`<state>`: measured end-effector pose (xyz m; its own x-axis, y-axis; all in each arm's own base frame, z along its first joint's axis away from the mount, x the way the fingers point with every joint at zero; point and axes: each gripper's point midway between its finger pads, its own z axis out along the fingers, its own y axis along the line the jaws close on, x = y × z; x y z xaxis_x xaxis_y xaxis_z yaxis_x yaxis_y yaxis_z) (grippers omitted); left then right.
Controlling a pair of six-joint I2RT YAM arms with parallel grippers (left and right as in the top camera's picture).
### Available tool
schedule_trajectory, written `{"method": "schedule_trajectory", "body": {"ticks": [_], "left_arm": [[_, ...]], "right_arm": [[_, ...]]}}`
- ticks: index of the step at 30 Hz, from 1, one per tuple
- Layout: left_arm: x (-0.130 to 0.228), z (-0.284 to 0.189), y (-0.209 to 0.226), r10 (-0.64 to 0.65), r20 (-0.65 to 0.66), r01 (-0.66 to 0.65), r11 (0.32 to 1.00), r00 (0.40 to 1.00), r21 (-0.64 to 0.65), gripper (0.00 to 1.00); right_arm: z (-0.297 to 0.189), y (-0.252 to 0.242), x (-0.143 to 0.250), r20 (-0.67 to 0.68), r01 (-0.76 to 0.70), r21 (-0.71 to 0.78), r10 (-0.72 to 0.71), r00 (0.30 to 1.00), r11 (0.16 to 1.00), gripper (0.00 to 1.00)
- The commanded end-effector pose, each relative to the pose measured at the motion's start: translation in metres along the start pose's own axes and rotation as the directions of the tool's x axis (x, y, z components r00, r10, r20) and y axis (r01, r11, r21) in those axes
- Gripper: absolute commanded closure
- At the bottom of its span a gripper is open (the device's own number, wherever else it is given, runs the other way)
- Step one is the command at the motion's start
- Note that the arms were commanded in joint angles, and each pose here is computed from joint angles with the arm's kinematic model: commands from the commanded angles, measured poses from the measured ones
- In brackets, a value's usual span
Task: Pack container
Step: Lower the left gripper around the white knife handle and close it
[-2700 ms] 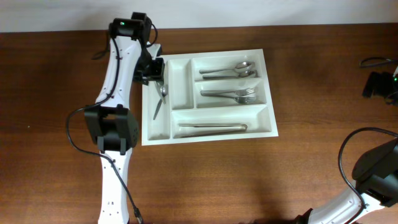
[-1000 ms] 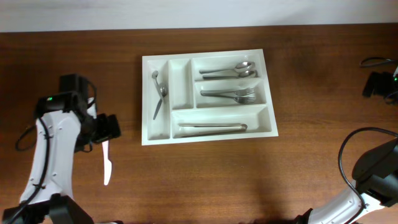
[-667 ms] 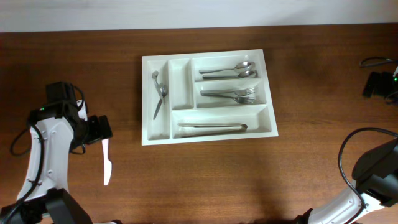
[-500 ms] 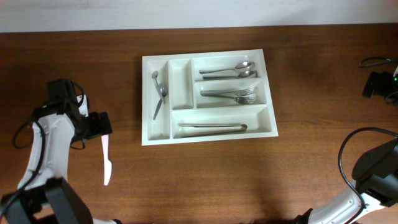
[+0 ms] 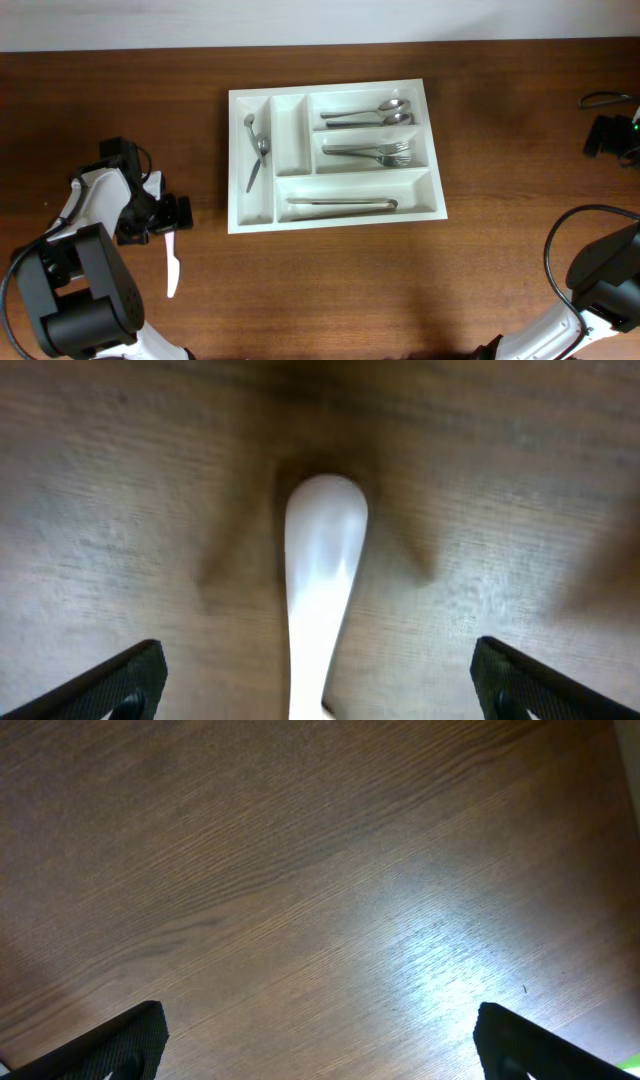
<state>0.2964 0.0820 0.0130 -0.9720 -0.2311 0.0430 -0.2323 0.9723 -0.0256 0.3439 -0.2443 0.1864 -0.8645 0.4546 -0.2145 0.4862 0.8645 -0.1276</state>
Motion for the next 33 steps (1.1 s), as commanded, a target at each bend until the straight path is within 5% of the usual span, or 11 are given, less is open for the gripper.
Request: {"method": "schedule_trajectory", "body": {"ticks": [1, 33], "left_arm": [[0.0061, 0.0029, -0.0028, 0.018, -0.027, -0.017, 1.0, 0.999, 0.019, 0.01], [0.0076, 0.0114, 0.0013, 0.009, -0.022, -0.009, 1.0, 1.0, -0.003, 0.01]], "right_arm": [[-0.0006, 0.0008, 0.0004, 0.001, 0.005, 0.001, -0.005, 1.0, 1.0, 0.01], [-0.0006, 0.0008, 0.0003, 0.001, 0.005, 0.001, -0.005, 1.0, 1.0, 0.01]]}}
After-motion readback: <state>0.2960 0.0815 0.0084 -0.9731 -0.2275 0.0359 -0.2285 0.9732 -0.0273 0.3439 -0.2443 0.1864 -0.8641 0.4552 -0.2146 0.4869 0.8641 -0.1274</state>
